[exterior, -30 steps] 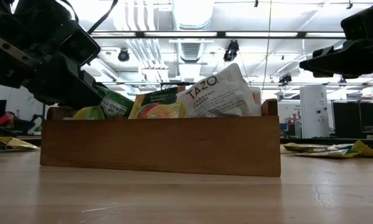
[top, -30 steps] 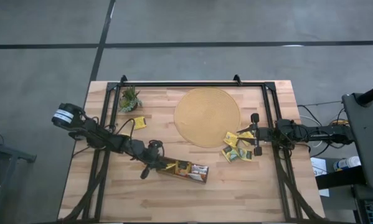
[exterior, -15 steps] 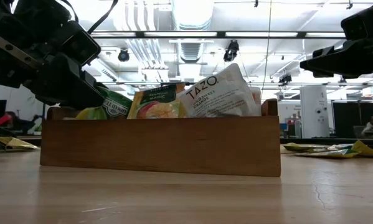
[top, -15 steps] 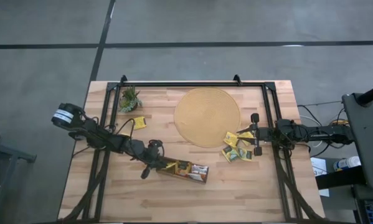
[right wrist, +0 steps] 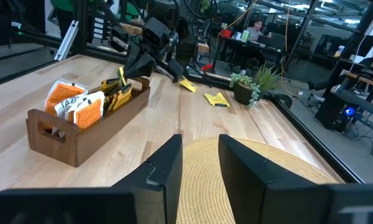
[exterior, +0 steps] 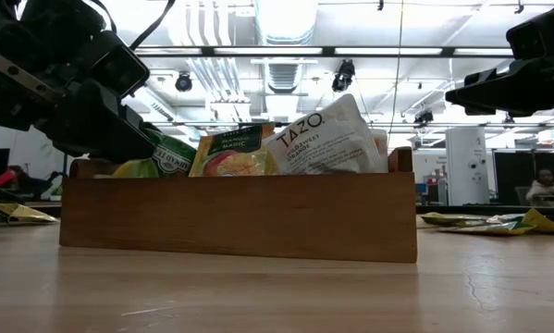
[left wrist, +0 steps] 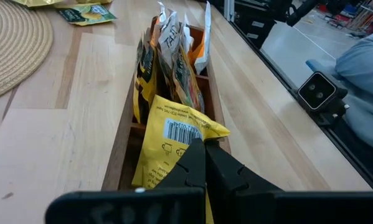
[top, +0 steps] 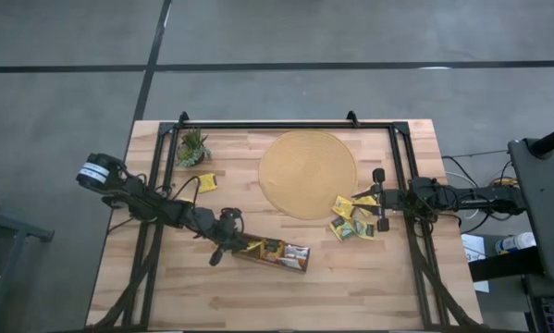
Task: Pick & Place Tea
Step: Put the yellow tea bag into the left section of the wooden organizer
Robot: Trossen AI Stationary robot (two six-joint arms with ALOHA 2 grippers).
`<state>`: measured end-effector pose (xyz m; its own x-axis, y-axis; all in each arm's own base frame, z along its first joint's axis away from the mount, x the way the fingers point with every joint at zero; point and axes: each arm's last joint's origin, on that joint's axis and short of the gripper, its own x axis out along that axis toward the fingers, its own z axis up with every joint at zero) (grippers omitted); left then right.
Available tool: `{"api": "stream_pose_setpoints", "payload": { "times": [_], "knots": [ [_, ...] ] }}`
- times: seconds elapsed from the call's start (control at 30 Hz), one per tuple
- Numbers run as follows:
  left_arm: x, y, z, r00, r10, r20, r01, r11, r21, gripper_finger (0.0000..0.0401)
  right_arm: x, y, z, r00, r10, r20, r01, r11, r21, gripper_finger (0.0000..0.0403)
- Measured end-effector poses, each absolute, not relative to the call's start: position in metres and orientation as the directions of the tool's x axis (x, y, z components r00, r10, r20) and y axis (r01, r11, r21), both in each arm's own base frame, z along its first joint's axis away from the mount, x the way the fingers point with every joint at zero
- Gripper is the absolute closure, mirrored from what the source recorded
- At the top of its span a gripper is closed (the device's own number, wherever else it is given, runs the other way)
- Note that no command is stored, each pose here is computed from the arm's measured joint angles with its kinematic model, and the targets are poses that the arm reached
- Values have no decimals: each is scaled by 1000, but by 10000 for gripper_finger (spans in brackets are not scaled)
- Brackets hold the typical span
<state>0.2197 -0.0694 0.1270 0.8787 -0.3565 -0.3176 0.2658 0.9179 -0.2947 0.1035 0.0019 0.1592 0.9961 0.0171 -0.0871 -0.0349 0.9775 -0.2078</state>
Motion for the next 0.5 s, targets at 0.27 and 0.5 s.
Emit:
{"api": "stream_pose_setpoints", "payload": {
  "times": [0.27,0.5],
  "knots": [
    [220,-69,127,882,-346,-321,273,928,-252,401,103,2,159,996,17,-87,-35,978,-208,310],
    [219,-69,127,876,-355,-327,303,932,-201,401,103,2,159,996,17,-87,-35,978,-208,304]
  ]
}}
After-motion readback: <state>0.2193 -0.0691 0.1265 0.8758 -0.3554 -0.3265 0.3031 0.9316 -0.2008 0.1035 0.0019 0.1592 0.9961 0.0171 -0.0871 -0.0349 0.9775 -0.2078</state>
